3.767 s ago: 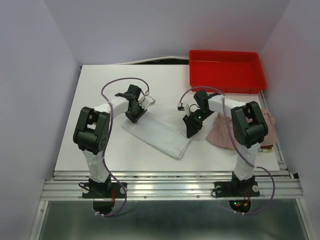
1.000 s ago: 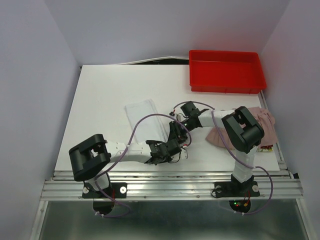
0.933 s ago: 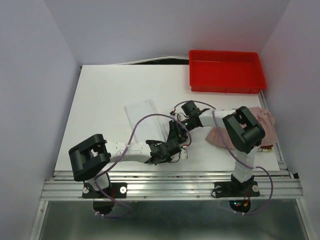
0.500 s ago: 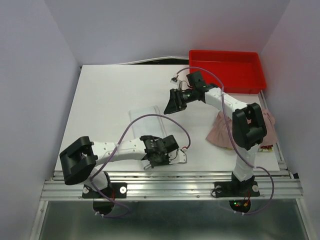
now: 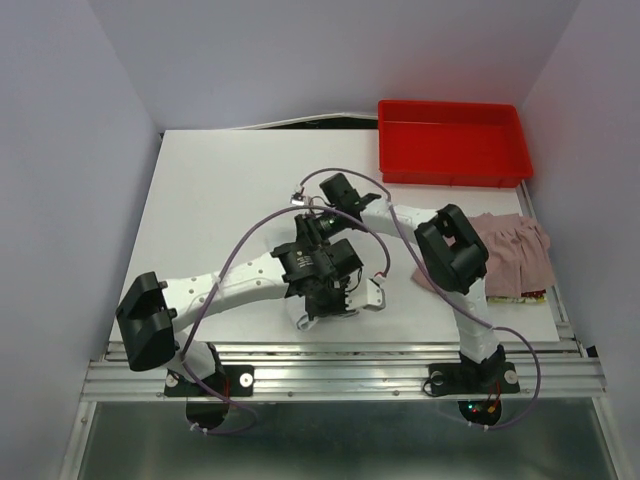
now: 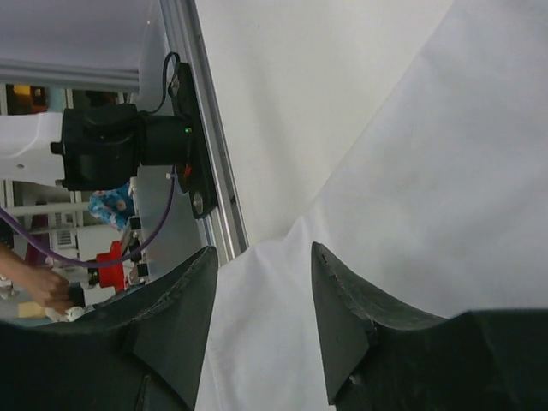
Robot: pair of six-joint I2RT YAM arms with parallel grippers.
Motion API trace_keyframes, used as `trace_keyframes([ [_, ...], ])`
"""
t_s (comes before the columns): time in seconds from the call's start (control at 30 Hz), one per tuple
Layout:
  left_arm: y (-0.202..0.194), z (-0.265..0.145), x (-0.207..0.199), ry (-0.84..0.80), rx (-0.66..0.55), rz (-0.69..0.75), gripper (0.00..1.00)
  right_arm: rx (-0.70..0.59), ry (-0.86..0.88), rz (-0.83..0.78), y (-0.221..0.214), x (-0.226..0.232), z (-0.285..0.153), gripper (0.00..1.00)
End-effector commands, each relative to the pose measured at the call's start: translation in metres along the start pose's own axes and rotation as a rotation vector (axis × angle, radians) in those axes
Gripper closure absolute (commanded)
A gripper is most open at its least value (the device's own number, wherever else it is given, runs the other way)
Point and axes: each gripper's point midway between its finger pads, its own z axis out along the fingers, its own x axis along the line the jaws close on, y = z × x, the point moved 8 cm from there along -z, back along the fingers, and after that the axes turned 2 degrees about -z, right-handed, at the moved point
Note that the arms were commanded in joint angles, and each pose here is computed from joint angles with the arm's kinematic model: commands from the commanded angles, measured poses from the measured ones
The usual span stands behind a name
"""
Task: Fold and stack the skirts
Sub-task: Fold the skirt
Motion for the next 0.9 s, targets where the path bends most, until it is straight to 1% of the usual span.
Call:
trace_keyframes([
  [0.0, 0.001, -0.020, 0.000, -0.036, -0.003, 0.025, 1.00, 0.035, 0.055, -0.009, -0.017, -0.011, 0.020, 0.48],
  [0.07, 0.000, -0.024, 0.006, -0.023, 0.002, 0.023, 1.00, 0.089, 0.059, 0.030, -0.040, -0.021, 0.033, 0.49],
  [0.23, 0.008, -0.043, 0.023, 0.022, -0.037, 0.014, 1.00, 0.158, 0.032, 0.069, -0.076, -0.031, 0.045, 0.51],
  [0.4, 0.016, -0.061, 0.032, 0.049, -0.066, 0.030, 1.00, 0.214, 0.038, 0.093, -0.106, -0.022, 0.046, 0.56],
  [0.47, 0.016, -0.062, 0.031, 0.041, -0.062, 0.037, 1.00, 0.213, 0.040, 0.086, -0.109, -0.017, 0.042, 0.56],
  [0.53, 0.014, -0.062, 0.029, 0.023, -0.055, 0.037, 1.00, 0.197, 0.037, 0.057, -0.104, -0.007, 0.036, 0.55],
  [0.67, 0.011, -0.060, 0.020, -0.054, -0.075, 0.057, 1.00, 0.166, 0.001, -0.050, -0.076, 0.010, 0.030, 0.47],
  [0.7, 0.010, -0.059, 0.018, -0.071, -0.072, 0.059, 1.00, 0.140, -0.010, -0.082, -0.059, 0.016, 0.027, 0.43],
  [0.73, 0.009, -0.059, 0.015, -0.090, -0.078, 0.060, 1.00, 0.131, -0.028, -0.118, -0.051, 0.016, 0.027, 0.40],
  [0.87, 0.009, -0.056, 0.007, -0.126, -0.093, 0.059, 1.00, 0.081, -0.089, -0.214, -0.005, 0.019, 0.021, 0.38],
])
